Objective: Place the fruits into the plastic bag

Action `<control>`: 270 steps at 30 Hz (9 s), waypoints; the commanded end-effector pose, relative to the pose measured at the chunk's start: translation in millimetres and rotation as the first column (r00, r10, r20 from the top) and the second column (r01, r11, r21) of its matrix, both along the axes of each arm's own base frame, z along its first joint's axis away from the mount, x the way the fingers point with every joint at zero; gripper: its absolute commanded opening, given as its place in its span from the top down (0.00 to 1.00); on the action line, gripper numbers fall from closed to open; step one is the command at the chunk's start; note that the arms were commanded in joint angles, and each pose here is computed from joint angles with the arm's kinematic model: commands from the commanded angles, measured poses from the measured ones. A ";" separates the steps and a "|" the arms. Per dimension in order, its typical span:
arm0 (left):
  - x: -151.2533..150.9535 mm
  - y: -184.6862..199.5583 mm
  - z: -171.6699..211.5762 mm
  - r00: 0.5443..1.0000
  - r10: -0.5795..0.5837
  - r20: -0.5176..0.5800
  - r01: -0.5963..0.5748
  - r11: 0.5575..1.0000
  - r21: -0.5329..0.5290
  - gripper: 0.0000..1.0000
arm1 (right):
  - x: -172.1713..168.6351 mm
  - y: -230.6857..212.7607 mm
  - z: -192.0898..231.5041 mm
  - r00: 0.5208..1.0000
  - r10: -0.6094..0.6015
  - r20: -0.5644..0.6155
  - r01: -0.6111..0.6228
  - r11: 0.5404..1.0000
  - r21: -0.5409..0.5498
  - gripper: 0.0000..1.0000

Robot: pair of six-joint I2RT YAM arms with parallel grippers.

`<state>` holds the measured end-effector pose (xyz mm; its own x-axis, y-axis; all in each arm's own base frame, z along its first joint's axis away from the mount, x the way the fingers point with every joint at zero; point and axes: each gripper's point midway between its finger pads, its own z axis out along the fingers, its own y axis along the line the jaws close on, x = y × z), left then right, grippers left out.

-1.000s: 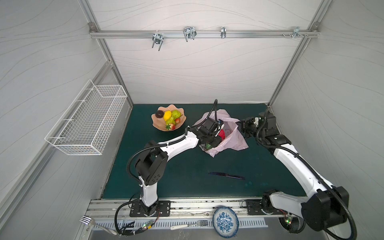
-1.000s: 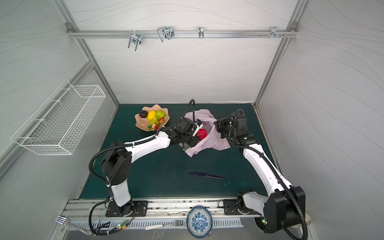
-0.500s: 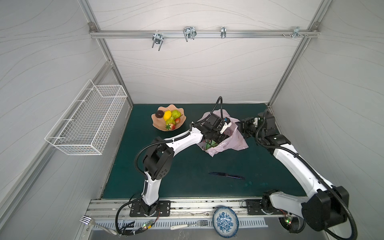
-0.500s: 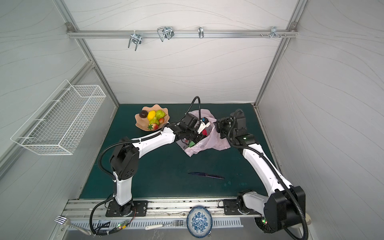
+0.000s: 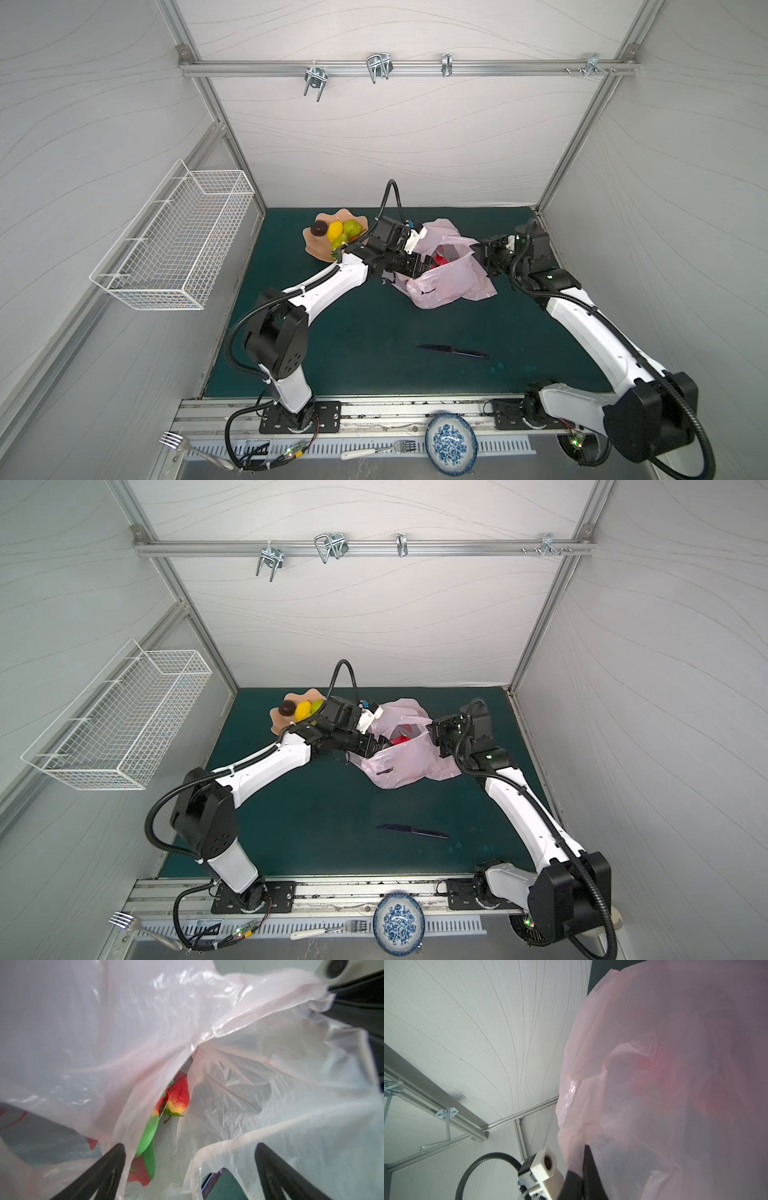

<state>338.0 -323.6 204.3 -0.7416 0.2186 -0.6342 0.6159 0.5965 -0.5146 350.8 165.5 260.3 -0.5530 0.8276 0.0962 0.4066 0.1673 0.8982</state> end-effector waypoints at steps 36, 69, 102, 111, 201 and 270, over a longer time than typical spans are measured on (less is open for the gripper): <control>-30.5 33.8 73.5 0.999 -0.011 0.035 0.019 0.971 -0.237 0.05 | -3.0 -1.1 13.2 1.000 0.014 0.009 -0.014 0.999 -0.034 1.00; -70.4 -38.7 53.0 0.953 -0.298 0.059 0.304 0.937 -0.175 0.96 | -43.6 -22.2 37.4 0.931 0.360 0.055 -0.301 0.847 -0.438 0.14; -68.9 -72.7 36.1 0.927 -0.375 0.010 0.369 0.907 -0.201 0.96 | -76.2 18.9 -20.7 0.725 0.689 0.023 -0.485 0.534 -0.693 0.04; -66.2 -73.7 34.0 0.928 -0.374 0.012 0.369 0.911 -0.184 0.95 | -78.0 17.3 -43.3 0.746 0.660 -0.089 -0.533 0.511 -0.675 0.41; 196.0 72.1 47.1 0.819 0.507 0.268 -0.564 0.797 0.217 0.48 | -129.1 59.7 -11.0 0.762 0.642 -0.085 -0.597 0.646 -0.475 1.00; 146.8 274.5 -120.5 0.695 0.695 -0.184 -0.447 0.618 0.647 0.27 | -114.0 51.0 8.2 0.797 0.604 -0.021 -0.535 0.688 -0.491 1.00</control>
